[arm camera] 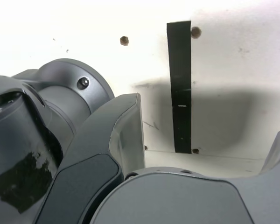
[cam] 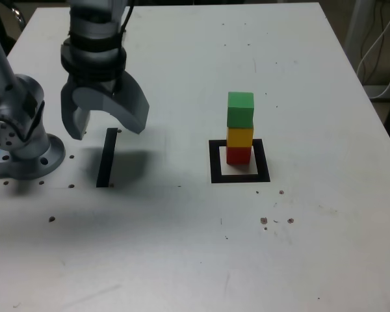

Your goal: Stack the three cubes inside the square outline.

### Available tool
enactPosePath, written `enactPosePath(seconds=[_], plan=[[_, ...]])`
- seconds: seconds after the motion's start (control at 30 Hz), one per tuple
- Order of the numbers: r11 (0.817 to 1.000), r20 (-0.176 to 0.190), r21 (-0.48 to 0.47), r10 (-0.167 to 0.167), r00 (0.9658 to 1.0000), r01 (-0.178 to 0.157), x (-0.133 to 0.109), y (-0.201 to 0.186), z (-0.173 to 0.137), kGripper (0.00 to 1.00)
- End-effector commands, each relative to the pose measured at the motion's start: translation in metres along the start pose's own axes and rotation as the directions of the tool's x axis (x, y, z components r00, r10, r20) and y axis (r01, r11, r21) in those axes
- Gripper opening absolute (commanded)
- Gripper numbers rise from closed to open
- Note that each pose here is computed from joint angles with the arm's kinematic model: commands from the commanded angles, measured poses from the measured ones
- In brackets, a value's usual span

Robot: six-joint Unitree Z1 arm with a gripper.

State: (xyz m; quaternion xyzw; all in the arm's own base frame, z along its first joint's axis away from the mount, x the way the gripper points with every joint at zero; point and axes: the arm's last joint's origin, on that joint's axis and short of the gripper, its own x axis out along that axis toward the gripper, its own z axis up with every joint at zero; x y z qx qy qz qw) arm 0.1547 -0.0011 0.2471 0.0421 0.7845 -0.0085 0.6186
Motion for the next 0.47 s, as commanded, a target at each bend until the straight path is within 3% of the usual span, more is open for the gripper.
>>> enactPosePath(seconds=[0.0,0.2,0.43], plan=[[1.000,0.005,-0.001,0.004,1.0000,-0.004,0.0020,-0.0004,-0.0006,0.99],[1.000,-0.007,-0.016,0.006,1.0000,-0.006,0.0043,-0.0011,0.0039,0.99],[1.000,0.007,-0.019,0.003,1.0000,-0.003,0.0046,-0.0012,0.0063,0.99]])
